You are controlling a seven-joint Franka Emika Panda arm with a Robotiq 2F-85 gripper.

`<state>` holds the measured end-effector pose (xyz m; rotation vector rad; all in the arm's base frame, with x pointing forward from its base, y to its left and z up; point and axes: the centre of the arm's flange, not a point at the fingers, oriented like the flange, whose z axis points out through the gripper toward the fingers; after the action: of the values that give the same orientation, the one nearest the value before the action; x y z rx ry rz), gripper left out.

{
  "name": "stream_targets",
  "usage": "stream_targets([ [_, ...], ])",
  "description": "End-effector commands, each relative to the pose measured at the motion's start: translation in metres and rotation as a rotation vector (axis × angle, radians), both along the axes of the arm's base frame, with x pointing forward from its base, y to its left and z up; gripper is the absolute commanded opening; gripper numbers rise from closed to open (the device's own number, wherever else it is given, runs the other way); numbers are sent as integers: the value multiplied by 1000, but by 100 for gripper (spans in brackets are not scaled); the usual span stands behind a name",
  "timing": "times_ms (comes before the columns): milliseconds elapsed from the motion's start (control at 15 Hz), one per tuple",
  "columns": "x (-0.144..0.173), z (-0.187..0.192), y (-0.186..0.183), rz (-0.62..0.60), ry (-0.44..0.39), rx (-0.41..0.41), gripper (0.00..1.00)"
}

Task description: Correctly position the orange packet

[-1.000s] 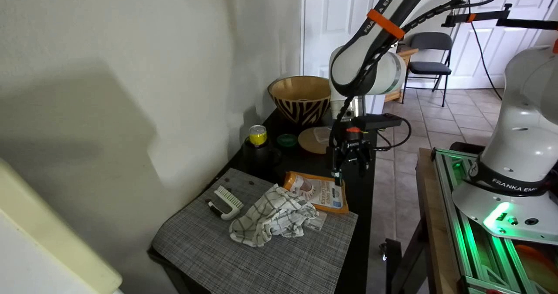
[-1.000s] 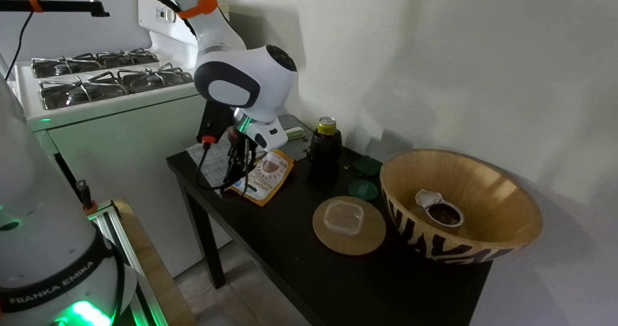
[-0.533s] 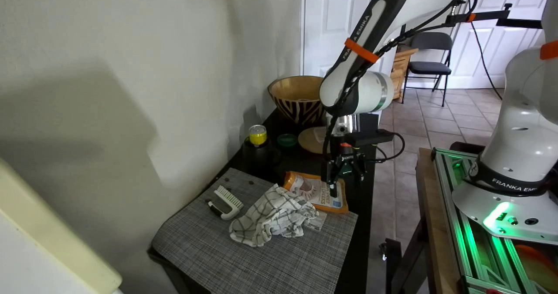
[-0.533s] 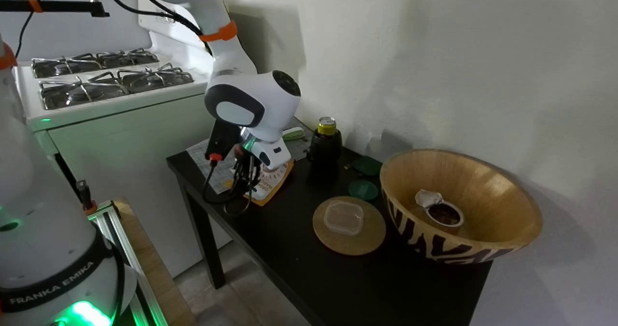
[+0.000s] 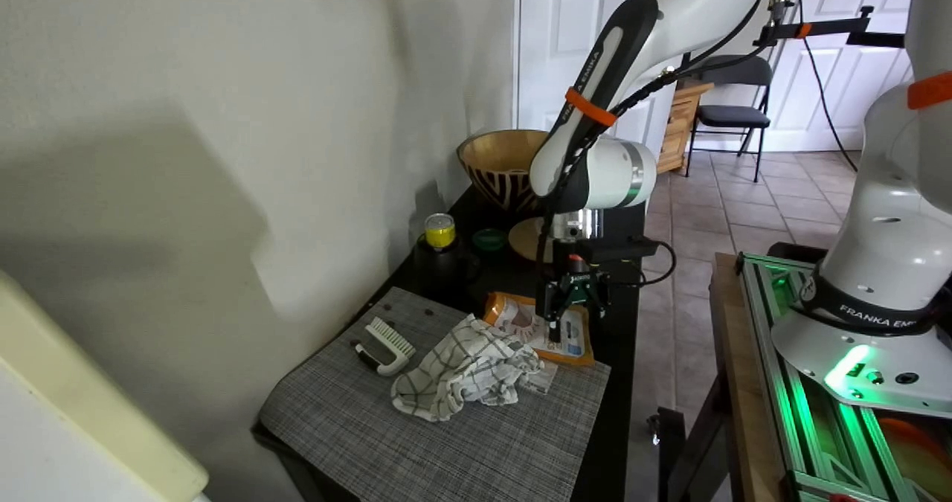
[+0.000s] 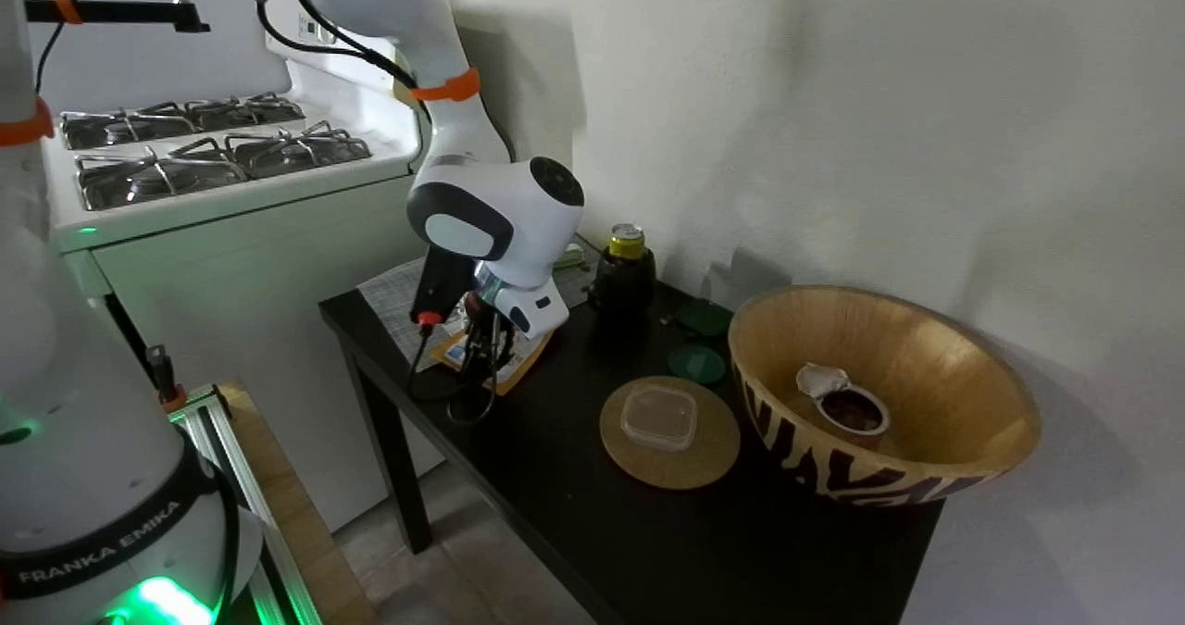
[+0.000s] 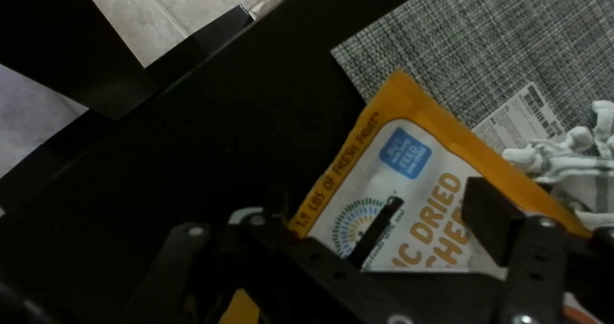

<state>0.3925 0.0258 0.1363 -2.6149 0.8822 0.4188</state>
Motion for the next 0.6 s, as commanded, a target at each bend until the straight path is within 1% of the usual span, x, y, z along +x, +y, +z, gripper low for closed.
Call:
stream_targets([
  [0, 4, -13, 3, -13, -27, 0, 64],
  [67, 5, -12, 2, -13, -28, -2, 54],
  [333, 4, -11, 2, 0, -27, 0, 24],
  [400, 3, -9, 3, 9, -29, -3, 65],
  [467, 3, -7, 5, 10, -30, -6, 61],
  [533, 3, -6, 5, 12, -34, -4, 61],
])
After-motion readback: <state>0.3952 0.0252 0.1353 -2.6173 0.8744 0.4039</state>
